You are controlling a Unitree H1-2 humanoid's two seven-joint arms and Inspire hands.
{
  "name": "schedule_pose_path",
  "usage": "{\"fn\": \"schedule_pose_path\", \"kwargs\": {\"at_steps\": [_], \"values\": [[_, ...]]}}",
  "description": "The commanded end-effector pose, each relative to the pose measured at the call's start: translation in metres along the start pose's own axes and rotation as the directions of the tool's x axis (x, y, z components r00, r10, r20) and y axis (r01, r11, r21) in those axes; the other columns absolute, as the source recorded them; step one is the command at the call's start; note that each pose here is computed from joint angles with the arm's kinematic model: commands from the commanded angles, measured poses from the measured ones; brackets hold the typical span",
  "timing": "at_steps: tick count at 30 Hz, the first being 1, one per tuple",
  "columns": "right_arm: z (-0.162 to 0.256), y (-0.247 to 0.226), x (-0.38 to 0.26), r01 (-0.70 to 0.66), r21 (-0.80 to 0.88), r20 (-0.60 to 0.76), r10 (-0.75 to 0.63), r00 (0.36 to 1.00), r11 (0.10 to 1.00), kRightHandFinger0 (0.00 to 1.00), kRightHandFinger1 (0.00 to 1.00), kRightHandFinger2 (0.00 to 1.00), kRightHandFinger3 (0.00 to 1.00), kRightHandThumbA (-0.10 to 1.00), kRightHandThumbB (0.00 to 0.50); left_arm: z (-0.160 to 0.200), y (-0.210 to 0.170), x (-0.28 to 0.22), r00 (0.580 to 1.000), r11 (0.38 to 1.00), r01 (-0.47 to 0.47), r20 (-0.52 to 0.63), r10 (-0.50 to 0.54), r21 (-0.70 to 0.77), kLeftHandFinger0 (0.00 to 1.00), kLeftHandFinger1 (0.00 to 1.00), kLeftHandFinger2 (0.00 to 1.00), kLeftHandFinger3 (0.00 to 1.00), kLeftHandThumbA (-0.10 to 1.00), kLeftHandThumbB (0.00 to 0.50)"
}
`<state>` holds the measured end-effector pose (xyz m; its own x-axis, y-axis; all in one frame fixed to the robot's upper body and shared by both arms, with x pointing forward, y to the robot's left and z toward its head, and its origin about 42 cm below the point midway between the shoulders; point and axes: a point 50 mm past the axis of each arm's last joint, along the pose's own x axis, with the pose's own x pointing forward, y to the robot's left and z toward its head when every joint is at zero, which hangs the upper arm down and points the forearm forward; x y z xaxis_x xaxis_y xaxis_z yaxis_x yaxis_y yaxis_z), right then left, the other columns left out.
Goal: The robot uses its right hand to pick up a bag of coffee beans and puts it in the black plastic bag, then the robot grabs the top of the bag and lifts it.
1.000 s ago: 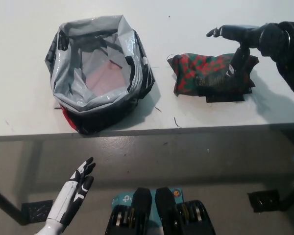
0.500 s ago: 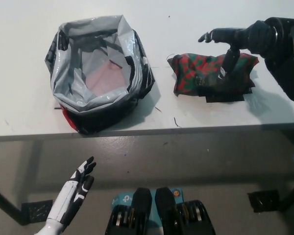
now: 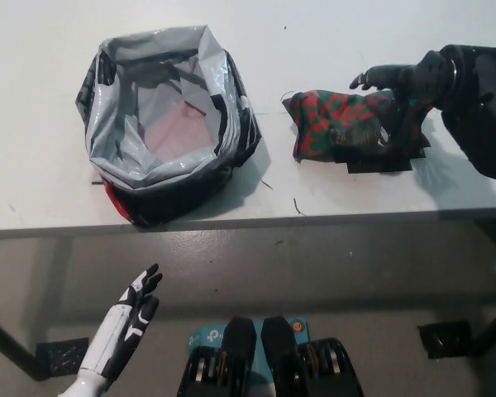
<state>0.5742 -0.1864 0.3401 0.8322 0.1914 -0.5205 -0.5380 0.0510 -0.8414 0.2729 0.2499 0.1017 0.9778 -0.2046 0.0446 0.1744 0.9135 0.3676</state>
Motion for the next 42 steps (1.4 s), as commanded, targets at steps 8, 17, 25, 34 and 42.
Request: {"fn": "schedule_pose_path", "kwargs": {"at_steps": [8,17,25,34,42], "values": [[0.012,-0.018,0.005,0.147,-0.068,-0.034,-0.149,0.988,0.987,1.0,1.0,1.0,1.0,1.0,0.5,0.011,0.002,0.005,0.998,1.0,0.009,0.066,-0.01,0.013,1.0,1.0,1.0,1.0,1.0,0.279],[0.016,0.008,0.023,0.099,-0.039,-0.028,-0.1,0.995,0.994,1.0,1.0,1.0,1.0,1.0,0.5,0.013,0.004,0.008,0.997,1.0,0.007,0.078,-0.008,0.017,1.0,1.0,1.0,1.0,1.0,0.285],[0.017,0.04,0.039,0.022,-0.048,-0.034,-0.024,0.999,0.999,1.0,1.0,1.0,1.0,1.0,0.5,0.013,0.004,0.01,0.997,1.0,0.012,0.076,-0.014,0.024,1.0,1.0,1.0,1.0,1.0,0.299],[0.009,0.065,0.05,0.135,-0.007,-0.013,-0.136,0.991,0.991,0.76,0.82,0.89,1.0,0.19,0.297,0.014,0.005,0.012,0.996,1.0,0.011,0.085,-0.014,0.028,1.0,1.0,1.0,1.0,1.0,0.273],[-0.01,0.067,0.048,0.282,0.088,0.019,-0.285,0.958,0.955,0.01,0.23,0.5,0.56,-0.1,0.13,0.015,0.006,0.014,0.996,0.999,0.017,0.086,-0.02,0.035,1.0,1.0,1.0,1.0,1.0,0.26]]}}
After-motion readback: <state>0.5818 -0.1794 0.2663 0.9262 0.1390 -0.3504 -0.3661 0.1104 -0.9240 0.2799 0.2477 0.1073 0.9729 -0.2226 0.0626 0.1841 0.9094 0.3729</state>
